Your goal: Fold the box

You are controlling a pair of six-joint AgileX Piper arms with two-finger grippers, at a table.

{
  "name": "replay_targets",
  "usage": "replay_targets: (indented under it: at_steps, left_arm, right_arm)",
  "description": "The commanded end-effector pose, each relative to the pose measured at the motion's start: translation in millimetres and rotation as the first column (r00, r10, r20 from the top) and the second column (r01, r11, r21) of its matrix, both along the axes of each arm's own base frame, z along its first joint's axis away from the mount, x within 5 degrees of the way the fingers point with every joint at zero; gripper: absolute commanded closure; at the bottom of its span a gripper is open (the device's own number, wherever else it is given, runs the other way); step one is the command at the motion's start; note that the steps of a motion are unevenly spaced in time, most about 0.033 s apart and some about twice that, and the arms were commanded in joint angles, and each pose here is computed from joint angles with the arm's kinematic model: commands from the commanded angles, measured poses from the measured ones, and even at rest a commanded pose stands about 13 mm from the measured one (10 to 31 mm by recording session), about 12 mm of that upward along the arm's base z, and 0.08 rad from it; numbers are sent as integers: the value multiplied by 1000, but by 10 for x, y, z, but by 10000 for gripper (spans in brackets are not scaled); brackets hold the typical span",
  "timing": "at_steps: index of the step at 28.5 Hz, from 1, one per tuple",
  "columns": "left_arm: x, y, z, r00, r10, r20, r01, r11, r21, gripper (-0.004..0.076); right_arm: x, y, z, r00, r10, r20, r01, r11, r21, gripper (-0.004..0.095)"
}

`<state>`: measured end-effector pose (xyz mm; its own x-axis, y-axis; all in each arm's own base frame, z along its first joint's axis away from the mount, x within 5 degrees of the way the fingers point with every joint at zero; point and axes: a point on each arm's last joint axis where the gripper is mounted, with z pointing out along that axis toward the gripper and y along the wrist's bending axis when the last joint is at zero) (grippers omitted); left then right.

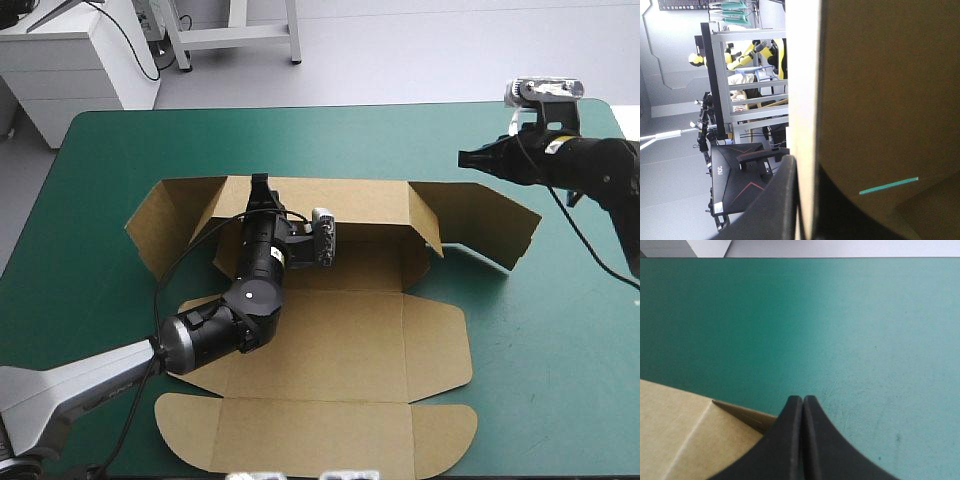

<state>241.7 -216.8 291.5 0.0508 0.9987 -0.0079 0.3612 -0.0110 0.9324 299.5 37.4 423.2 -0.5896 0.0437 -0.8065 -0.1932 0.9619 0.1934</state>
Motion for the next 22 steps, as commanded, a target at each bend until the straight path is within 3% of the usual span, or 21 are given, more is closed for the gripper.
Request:
replay_targets:
  at_steps: [1, 9, 12, 22]
  left_arm:
    - [-41, 4, 92, 1000, -14, -6, 14, 998, -65, 732]
    - [-42, 6, 89, 1000, -10, -10, 9, 998, -68, 732]
    - [-42, 6, 89, 1000, -10, -10, 9, 998, -68, 732]
    - [-44, 5, 82, 1000, -13, -12, 12, 998, -68, 732]
  right_arm:
    - [191, 16, 108, 998, 0, 59, 0, 1000, 14, 928]
    - [669, 141, -275, 993, 67, -101, -56, 992, 111, 926]
    - [705, 186, -410, 972, 140, -190, -121, 987, 107, 926]
    - [569, 166, -601, 888, 212, -407, -218, 975, 33, 928]
